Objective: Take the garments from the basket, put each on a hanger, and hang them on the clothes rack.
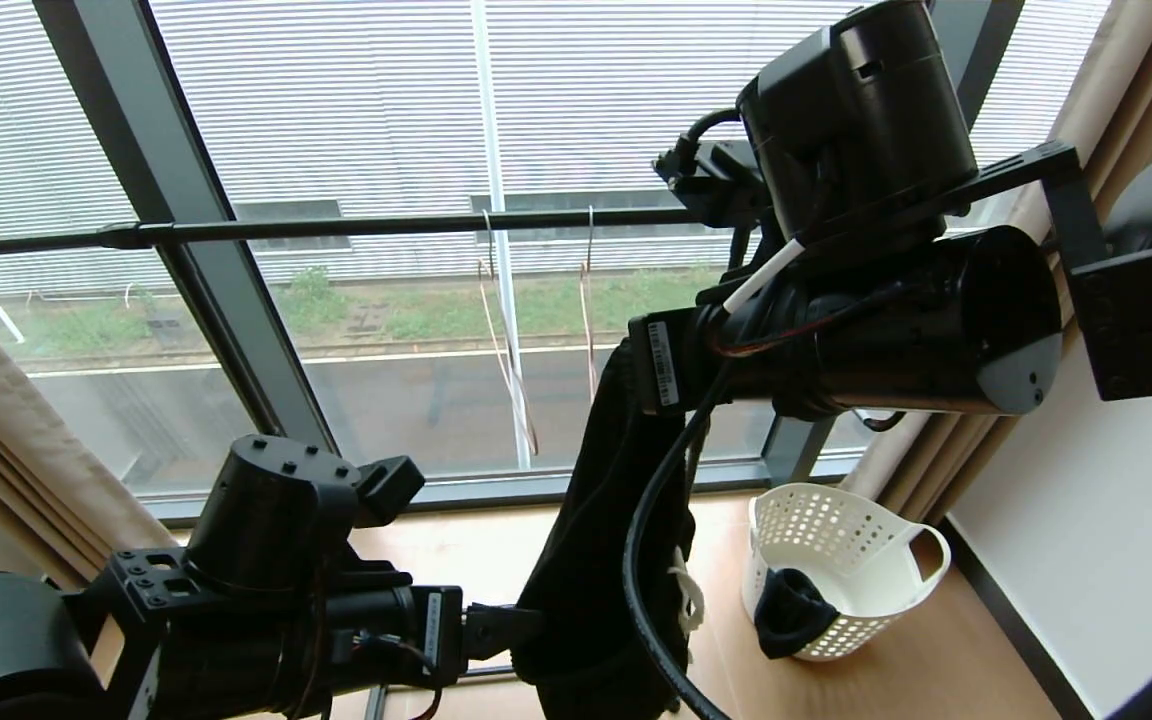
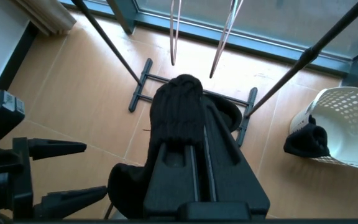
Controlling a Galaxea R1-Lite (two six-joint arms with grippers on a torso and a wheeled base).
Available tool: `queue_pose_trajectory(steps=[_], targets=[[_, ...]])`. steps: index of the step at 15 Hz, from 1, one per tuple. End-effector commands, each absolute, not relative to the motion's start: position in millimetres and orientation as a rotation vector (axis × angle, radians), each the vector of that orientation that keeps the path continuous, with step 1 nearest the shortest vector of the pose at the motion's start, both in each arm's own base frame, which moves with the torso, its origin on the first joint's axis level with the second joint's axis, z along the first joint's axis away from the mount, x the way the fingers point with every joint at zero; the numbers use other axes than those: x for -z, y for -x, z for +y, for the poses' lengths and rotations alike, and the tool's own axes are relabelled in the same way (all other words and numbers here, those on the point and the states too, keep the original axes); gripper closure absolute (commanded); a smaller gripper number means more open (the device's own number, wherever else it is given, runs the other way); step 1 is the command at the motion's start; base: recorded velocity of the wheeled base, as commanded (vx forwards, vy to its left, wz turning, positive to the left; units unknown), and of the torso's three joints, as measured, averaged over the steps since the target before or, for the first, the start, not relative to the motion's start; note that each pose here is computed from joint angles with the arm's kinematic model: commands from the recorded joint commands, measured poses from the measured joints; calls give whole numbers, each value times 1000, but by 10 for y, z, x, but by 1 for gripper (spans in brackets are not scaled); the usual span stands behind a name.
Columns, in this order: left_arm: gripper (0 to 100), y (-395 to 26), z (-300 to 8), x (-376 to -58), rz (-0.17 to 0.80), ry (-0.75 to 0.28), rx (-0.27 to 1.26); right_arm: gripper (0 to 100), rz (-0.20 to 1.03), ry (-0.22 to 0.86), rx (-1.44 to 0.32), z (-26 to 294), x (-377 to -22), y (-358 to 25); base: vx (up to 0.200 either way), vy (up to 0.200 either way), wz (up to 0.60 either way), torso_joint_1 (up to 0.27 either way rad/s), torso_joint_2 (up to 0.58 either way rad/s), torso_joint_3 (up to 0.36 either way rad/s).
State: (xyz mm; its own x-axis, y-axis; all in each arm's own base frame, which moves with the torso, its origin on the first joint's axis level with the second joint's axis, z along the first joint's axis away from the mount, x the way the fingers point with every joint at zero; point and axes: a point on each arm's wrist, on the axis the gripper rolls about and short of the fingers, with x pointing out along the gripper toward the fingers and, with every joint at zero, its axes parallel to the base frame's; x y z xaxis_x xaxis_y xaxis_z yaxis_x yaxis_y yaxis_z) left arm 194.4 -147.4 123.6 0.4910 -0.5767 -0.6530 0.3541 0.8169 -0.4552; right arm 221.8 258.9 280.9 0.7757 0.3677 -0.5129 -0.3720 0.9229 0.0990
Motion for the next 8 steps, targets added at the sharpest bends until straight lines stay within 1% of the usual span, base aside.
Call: queue_pose_trajectory(steps=[1,4,7,8], targets=[[0,-2021,-1557,-1090,938,261,563,100,545,0,-410,2583,-2850,-2181,0,0,0,0,0,0],[0,-2091,-1608,-932,975,246,541,100,527,-15,-421,2544,-2928,-2117,0,0,0,0,0,0],[0,-2078,-1628,-871,975,217,498,100,506,-32,-420,2459,-3017,-2062,0,0,0,0,0,0],[100,-2072,-1618,-866,977,215,497,100,504,-34,-420,2442,-3028,-2055,0,0,0,0,0,0]])
